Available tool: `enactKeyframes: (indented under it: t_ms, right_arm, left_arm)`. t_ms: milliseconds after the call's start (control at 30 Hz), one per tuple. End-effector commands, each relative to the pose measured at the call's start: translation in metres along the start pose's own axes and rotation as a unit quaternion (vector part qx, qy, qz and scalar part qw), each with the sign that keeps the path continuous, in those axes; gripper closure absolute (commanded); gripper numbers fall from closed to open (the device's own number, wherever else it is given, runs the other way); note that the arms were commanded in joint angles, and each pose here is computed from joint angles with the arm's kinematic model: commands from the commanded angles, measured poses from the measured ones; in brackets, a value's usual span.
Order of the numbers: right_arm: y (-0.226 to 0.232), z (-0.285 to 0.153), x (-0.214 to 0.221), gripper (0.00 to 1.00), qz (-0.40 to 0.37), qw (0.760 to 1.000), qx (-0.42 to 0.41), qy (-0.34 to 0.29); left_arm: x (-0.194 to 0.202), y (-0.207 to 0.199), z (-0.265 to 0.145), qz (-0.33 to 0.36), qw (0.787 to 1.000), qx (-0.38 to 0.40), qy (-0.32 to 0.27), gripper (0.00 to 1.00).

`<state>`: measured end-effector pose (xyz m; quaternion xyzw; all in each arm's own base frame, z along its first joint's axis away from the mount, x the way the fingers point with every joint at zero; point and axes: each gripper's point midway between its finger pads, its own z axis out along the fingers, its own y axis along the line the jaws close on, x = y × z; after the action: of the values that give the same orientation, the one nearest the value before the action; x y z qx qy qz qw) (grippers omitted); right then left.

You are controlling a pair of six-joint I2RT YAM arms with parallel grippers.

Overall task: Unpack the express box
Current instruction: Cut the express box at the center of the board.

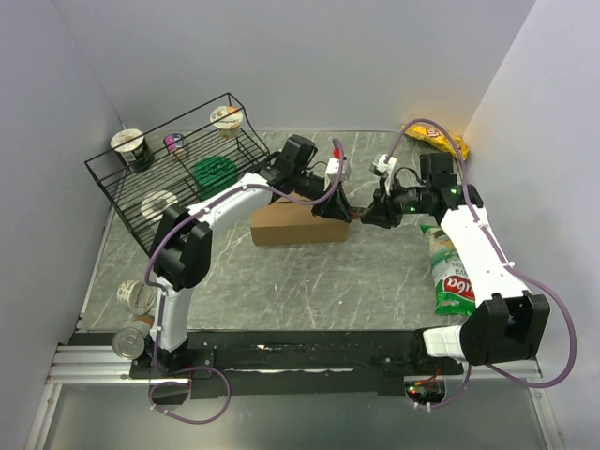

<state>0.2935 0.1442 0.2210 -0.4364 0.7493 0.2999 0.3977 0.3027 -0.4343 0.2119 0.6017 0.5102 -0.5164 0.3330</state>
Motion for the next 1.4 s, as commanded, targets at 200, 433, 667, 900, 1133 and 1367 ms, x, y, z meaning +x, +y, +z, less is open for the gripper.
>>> enactKeyframes:
  t_ms: [200, 433, 667, 900, 1133, 1367]
  right_arm:
    - [-0.014, -0.044, -0.055, 0.0, 0.169, 0.967, -0.074, -0.177]
    - [-0.003, -0.043, -0.058, 0.0, 0.207, 0.952, -0.12, -0.189]
    - [0.005, -0.029, -0.056, 0.01, 0.193, 0.957, -0.131, -0.172]
    - [-0.004, -0.021, -0.05, 0.19, 0.205, 0.956, -0.126, -0.169]
    - [-0.003, -0.014, -0.048, 0.39, 0.21, 0.954, -0.144, -0.157]
    - [0.001, -0.012, -0.044, 0.43, 0.194, 0.959, -0.144, -0.146]
  left_arm:
    - [-0.045, -0.007, -0.012, -0.092, 0.992, 0.03, -0.077, 0.99]
    - [-0.049, -0.009, -0.014, -0.105, 0.989, 0.052, -0.09, 0.99]
    - [-0.045, -0.009, -0.012, -0.125, 0.986, 0.064, -0.092, 0.99]
    - [-0.042, -0.007, -0.01, -0.133, 0.985, 0.069, -0.09, 0.99]
    - [-0.043, -0.003, -0.01, -0.135, 0.984, 0.067, -0.091, 0.99]
    - [-0.043, 0.001, -0.01, -0.14, 0.984, 0.066, -0.092, 0.99]
